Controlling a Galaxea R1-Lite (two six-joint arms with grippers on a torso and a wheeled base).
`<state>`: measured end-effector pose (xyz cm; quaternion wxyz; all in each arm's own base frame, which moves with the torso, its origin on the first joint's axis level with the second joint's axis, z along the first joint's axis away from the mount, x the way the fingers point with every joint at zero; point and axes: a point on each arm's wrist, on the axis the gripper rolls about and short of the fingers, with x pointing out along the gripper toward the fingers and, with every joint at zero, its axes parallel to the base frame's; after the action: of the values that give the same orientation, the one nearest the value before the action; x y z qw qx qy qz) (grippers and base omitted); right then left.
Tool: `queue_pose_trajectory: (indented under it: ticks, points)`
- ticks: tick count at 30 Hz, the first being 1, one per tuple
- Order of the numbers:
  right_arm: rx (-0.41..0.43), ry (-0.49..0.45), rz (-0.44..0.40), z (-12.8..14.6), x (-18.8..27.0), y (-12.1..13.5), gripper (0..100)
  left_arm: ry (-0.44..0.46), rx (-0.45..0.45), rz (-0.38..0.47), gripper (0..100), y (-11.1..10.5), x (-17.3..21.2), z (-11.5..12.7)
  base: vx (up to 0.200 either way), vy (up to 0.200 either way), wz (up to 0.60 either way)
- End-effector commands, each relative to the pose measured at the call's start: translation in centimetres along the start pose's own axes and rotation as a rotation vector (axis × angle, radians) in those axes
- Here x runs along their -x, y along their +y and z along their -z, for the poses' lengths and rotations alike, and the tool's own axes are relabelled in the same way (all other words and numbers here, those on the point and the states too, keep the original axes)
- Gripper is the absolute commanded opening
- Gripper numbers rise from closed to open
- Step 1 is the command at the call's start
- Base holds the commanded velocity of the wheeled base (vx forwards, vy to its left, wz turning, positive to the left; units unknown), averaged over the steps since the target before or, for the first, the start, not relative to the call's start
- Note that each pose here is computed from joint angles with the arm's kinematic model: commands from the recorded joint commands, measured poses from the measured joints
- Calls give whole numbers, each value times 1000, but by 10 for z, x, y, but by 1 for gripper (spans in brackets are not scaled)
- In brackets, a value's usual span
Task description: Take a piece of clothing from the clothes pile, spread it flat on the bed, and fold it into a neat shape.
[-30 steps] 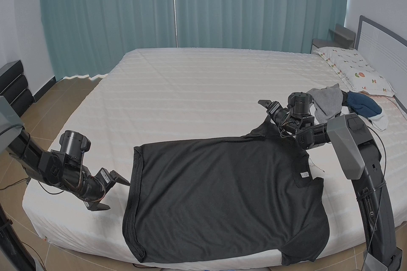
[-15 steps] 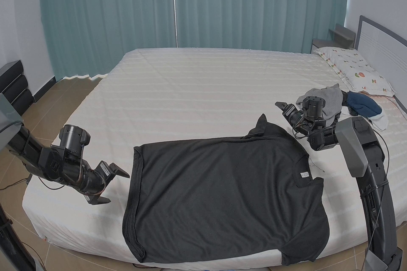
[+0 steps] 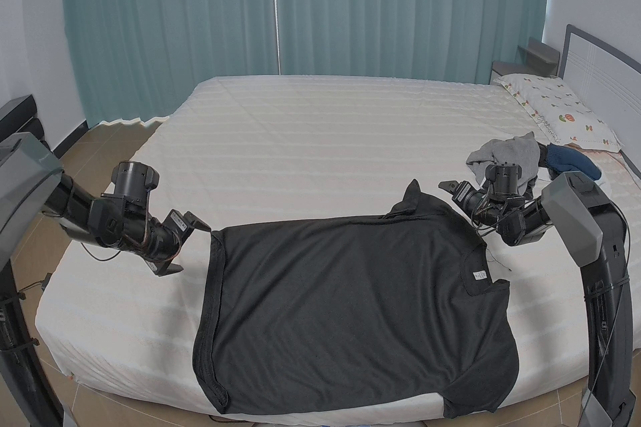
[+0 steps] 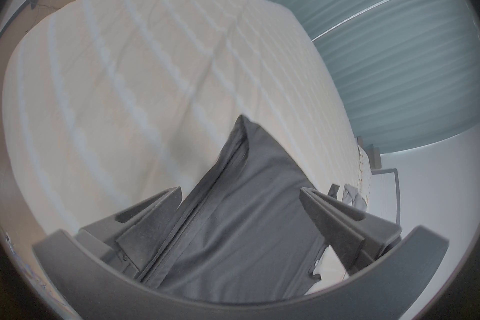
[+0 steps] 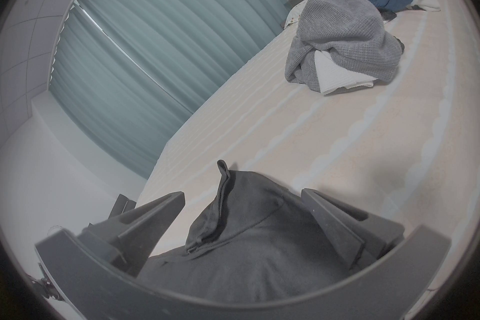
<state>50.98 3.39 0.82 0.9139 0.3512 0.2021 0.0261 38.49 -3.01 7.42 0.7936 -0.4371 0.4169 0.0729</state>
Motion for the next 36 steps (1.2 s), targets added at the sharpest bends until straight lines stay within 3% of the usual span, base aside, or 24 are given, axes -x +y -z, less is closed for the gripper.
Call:
queue_pose_trajectory:
  ticks: [1,6,11,18,24,29,36]
  points:
    - [7,-3,1,-8,20,8,100,-12,-8,-21,100,-2,-55,-11,0,0,0]
    - [10,-4,-2,-4,26,7,100,-42,-14,-7,100,-5,-83,-22,0,0,0]
    - [6,-7,-2,-5,28,7,100,-68,-2,29,100,-17,-87,-30,0,0,0]
    - [-2,1,1,-2,27,6,100,-37,55,79,100,-43,-89,-6,0,0,0]
    - [-4,4,0,-1,26,6,100,-10,65,92,100,-53,-91,10,0,0,0]
    - [-2,4,-4,0,26,8,100,-18,35,57,100,-54,-104,27,0,0,0]
    - [-2,8,-4,1,26,8,100,-98,-26,-21,100,-40,-119,21,0,0,0]
